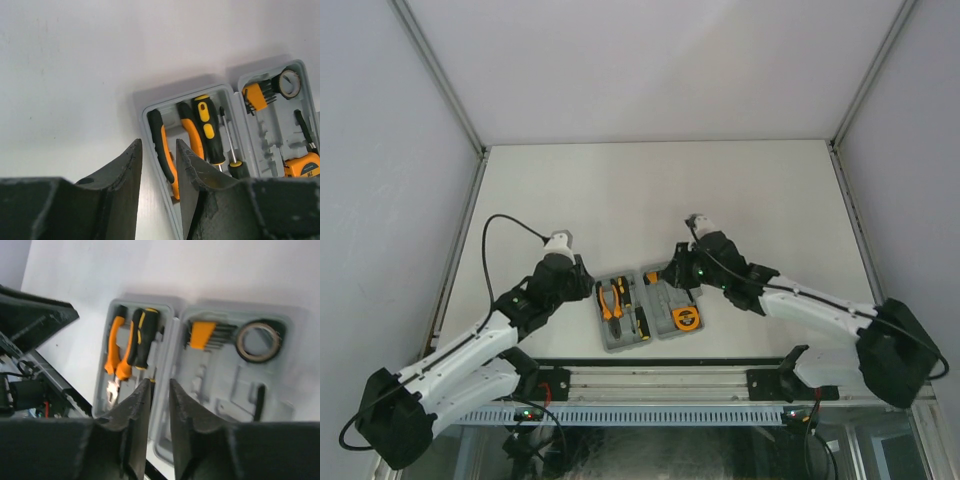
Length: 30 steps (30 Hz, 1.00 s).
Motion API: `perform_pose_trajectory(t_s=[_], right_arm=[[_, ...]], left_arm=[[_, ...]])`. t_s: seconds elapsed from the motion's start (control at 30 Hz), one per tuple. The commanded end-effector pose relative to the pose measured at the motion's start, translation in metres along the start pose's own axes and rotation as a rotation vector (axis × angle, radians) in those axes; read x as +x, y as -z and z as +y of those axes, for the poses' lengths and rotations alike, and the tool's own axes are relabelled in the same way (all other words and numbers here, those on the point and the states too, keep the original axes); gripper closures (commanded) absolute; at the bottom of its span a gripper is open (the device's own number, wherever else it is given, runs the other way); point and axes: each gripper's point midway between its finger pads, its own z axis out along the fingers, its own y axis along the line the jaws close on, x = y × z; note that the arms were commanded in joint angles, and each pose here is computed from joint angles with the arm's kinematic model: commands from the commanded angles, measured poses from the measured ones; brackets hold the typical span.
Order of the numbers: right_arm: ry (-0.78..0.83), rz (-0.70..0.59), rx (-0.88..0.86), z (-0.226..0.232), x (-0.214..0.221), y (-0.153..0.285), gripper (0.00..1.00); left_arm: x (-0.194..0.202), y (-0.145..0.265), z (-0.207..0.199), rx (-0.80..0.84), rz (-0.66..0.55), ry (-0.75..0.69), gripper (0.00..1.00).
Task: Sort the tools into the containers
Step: Place the engineering item in the storage box.
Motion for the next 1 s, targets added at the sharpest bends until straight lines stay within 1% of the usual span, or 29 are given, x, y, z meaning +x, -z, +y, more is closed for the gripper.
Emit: perform_pose_trajectory(t_s=[0.0, 0.13, 0.3, 0.7, 0.97], right_arm=[[0.024, -0.039, -0.098, 0.035, -0.032, -0.027, 0.84], [0.015, 0.037, -0.044, 0.026, -0.022, -0.053, 0.91], [0.009, 0.087, 0.013, 0.012, -0.011, -0.071, 0.97], [0.000, 0.193, 0.092, -0.014, 0.019, -0.094, 1.00], [0.003, 0.217, 0.140, -0.026, 0.026, -0.095, 1.00]], left_arm=[[0.009, 0.002, 0.008, -0.008, 0.002, 0.069, 0.63], [0.018, 0.002, 0.013, -0.011, 0.013, 0.070, 0.62], [0.024, 0.000, 0.016, -0.016, 0.032, 0.067, 0.62], [0.031, -0.003, 0.016, -0.020, 0.060, 0.094, 0.62], [0.030, -0.001, 0.016, -0.026, 0.063, 0.097, 0.62]])
